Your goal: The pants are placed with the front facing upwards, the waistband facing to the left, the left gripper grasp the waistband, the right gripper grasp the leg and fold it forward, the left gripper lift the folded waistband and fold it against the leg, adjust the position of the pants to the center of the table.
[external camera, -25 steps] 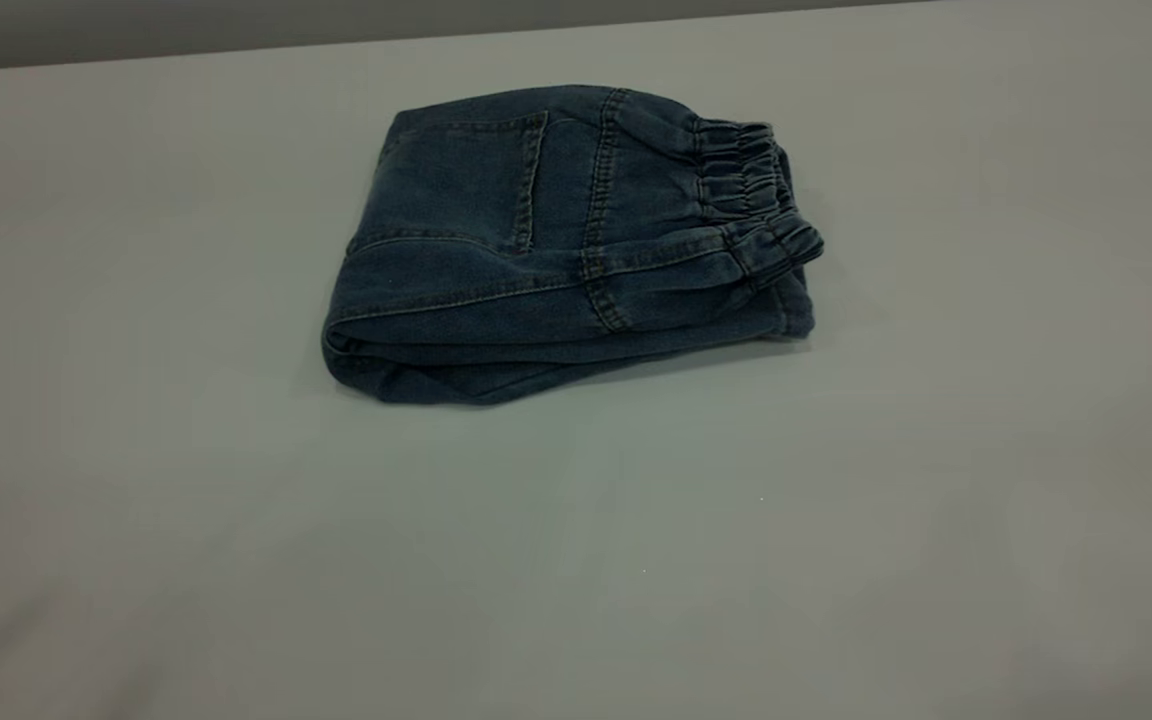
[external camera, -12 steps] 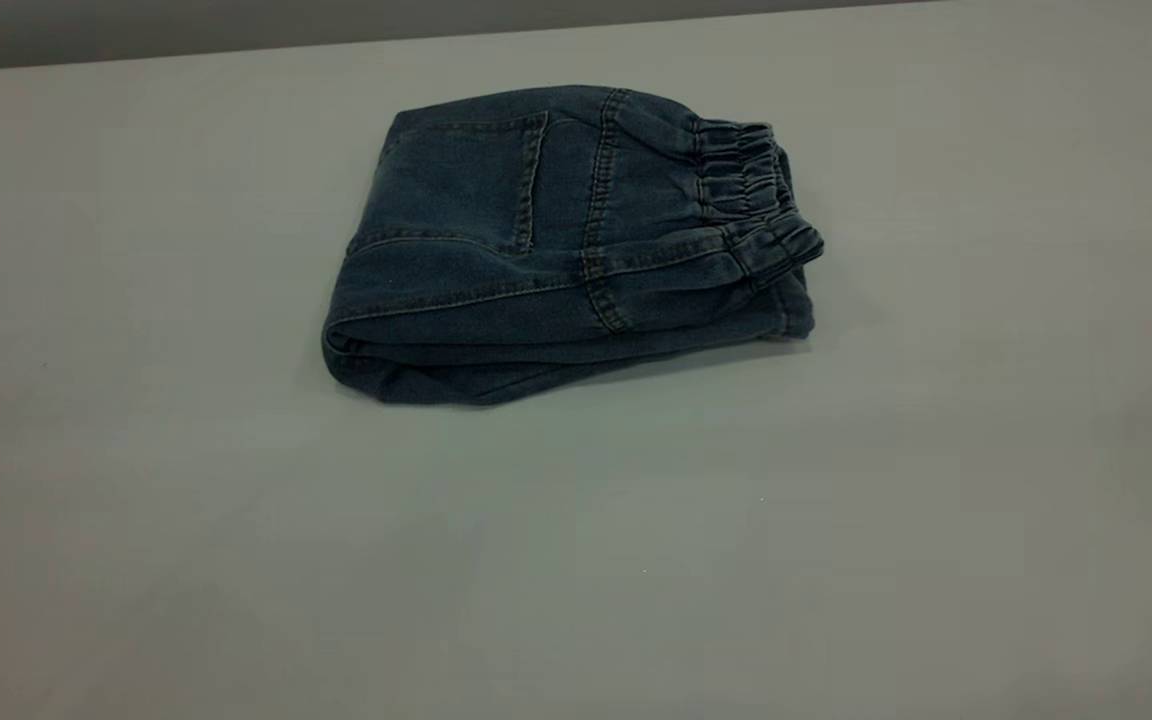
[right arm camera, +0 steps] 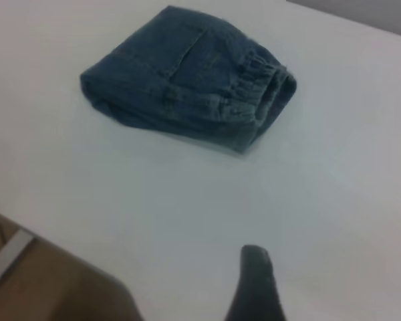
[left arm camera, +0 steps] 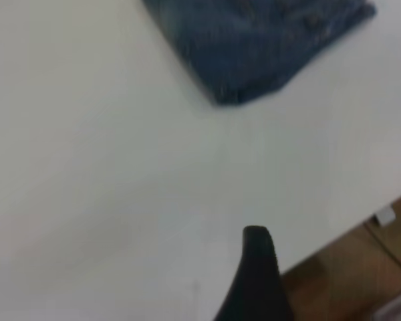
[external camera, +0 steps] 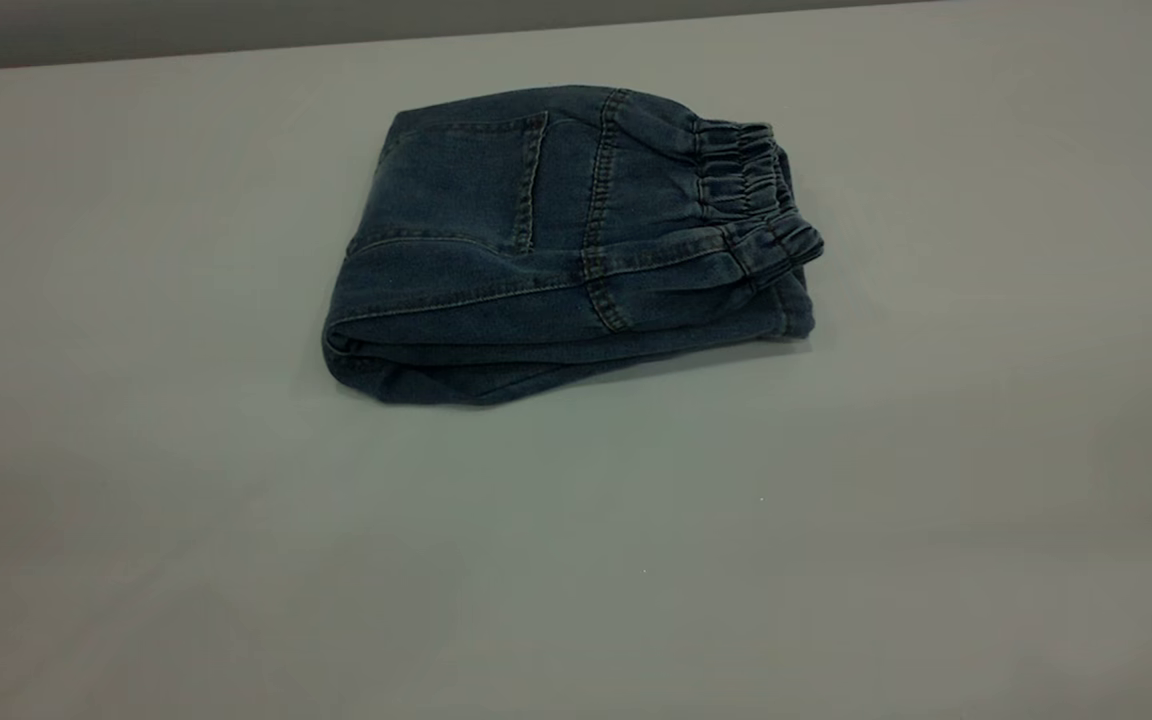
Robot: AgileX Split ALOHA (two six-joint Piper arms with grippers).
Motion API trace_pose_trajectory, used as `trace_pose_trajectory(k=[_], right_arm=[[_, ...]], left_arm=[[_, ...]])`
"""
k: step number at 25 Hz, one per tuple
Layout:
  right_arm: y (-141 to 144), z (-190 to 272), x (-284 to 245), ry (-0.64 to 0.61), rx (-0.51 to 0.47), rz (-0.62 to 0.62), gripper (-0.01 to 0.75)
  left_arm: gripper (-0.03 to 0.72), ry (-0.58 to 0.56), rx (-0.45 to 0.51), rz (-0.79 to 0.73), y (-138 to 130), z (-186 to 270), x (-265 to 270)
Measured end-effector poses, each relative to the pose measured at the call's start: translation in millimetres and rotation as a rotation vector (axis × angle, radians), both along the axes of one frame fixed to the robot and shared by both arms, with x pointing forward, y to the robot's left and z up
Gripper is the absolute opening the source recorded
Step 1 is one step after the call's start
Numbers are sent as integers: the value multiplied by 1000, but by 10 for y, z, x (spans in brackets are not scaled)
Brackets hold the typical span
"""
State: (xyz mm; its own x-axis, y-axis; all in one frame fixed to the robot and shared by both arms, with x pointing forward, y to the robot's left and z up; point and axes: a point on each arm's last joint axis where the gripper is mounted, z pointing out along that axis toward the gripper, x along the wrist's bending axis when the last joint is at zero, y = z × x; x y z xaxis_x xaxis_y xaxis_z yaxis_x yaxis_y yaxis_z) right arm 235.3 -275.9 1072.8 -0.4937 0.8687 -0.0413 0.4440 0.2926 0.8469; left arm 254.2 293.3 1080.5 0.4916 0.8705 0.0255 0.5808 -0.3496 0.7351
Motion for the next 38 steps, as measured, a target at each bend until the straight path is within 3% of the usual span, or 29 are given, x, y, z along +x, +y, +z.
trace_pose_trajectory(k=[16,24,38], right_arm=[[-2,-168,84,28,14,-37,459],[-9,-167,88,28,15,-48,459],[-2,-166,85,29,23,-44,459]], left_arm=[[518,66,26,-6,-17,-267,13],[518,-16,-8,-36,-65,-242,71],[518,-22,-11,-36,-84,-312,107]])
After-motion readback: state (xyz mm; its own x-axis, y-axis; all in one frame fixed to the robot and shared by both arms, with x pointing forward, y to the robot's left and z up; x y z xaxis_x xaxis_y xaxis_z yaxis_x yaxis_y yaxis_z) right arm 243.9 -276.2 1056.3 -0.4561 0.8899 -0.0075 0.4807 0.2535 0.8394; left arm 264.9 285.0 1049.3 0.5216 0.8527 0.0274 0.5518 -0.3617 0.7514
